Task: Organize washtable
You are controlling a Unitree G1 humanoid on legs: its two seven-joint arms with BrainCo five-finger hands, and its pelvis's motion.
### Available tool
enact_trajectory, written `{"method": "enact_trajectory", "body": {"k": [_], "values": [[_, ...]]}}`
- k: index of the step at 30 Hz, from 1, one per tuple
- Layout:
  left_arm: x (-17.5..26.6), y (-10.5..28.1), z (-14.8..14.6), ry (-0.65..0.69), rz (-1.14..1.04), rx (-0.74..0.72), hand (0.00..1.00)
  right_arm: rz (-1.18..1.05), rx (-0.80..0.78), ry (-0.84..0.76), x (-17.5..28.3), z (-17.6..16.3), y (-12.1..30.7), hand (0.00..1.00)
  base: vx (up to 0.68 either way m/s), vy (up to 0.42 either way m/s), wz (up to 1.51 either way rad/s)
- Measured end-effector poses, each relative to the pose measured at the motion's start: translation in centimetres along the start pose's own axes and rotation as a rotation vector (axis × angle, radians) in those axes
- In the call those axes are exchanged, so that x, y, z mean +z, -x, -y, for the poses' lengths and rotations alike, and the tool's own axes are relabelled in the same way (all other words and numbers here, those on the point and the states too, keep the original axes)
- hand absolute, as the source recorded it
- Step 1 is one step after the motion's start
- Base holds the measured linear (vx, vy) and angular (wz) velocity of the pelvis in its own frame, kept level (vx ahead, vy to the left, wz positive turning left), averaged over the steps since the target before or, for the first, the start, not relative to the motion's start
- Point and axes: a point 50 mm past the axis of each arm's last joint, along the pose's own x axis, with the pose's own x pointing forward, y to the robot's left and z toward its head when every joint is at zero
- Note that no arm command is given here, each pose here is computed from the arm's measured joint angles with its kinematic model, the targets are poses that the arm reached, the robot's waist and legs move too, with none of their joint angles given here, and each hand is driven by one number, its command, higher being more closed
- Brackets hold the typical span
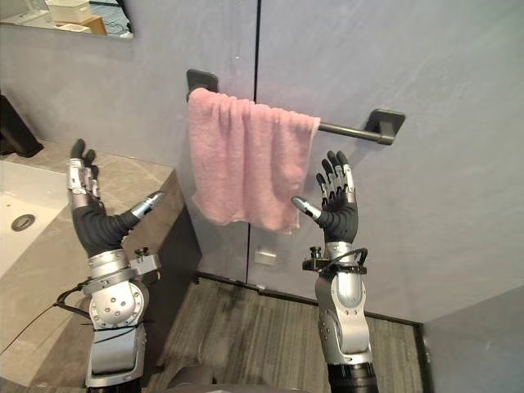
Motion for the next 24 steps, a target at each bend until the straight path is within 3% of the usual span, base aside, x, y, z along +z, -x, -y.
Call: {"method": "enact_trajectory", "body": {"k": [6, 18, 24], "values": [[-0.1, -0.3, -0.7, -0.021, -0.02, 0.036, 0.0, -0.04, 0.035, -0.049, -0.7, -1.9, 0.8, 0.0, 0.08, 0.216, -0.71], [-5.1, 1.8, -0.1, 0.25, -0.358, -0.131, 0.0, -0.201, 0.064, -0.01, -3.2, -1.2, 2.4, 0.0, 0.06, -0.068, -0.13], [-6.1, 0.8, 0.5, 0.161, -0.366, -0.115, 0.0, -0.222, 0.084, -0.031, -3.4, -1.0, 2.7, 0.0, 0.05, -0.087, 0.15]]}}
